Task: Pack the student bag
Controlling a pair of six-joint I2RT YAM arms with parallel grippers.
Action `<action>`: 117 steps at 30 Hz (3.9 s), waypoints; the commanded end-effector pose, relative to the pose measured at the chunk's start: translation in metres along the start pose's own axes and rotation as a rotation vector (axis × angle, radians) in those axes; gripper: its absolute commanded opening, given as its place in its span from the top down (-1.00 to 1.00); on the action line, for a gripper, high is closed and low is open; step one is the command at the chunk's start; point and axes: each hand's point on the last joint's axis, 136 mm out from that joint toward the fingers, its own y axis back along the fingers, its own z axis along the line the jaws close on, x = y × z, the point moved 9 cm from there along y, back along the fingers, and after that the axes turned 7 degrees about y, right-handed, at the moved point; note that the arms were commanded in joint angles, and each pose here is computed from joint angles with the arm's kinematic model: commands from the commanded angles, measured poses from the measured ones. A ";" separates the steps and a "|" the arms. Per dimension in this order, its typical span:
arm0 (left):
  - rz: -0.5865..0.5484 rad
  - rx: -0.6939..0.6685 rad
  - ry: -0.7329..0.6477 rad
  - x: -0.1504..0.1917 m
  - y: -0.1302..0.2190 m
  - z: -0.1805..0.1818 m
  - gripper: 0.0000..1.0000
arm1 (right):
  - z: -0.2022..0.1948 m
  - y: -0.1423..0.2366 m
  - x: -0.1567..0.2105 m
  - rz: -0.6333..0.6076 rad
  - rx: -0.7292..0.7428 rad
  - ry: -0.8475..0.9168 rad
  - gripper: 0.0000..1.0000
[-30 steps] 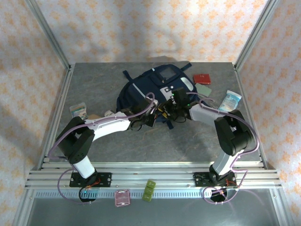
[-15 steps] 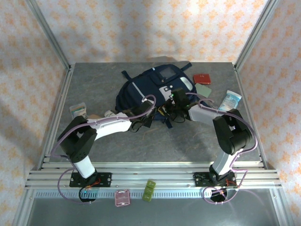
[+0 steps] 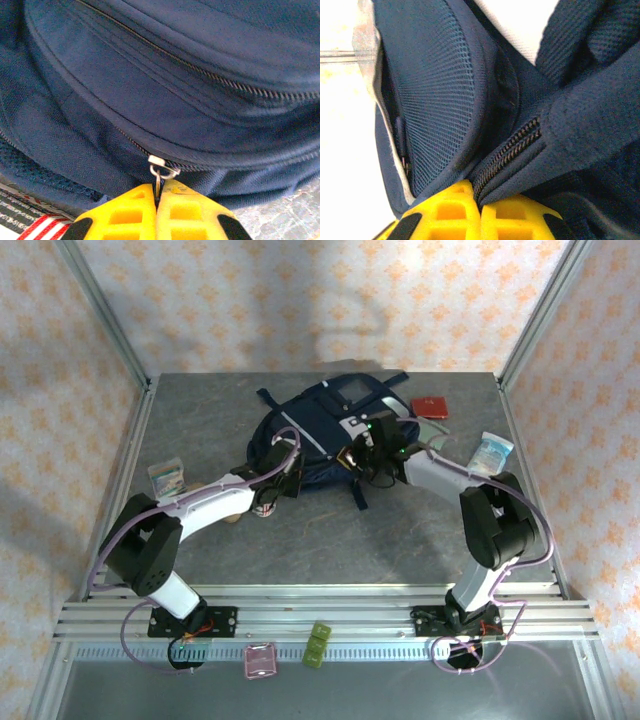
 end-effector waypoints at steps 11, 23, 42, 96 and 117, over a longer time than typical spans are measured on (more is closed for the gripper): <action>0.032 0.291 -0.052 0.008 0.018 -0.098 1.00 | 0.009 0.029 -0.098 -0.293 0.132 0.192 1.00; 0.092 0.009 -0.079 0.030 -0.013 -0.044 1.00 | -0.034 0.014 -0.123 -0.297 0.176 0.080 1.00; 0.074 0.173 0.048 0.008 -0.006 -0.030 1.00 | -0.018 0.035 -0.081 -0.067 0.079 0.017 0.19; -0.001 -0.317 0.221 -0.052 -0.048 0.105 1.00 | -0.015 0.038 0.008 -0.184 -0.152 -0.108 1.00; -0.099 -0.237 0.353 -0.037 0.015 0.117 0.15 | 0.014 0.003 -0.019 -0.056 -0.048 0.203 1.00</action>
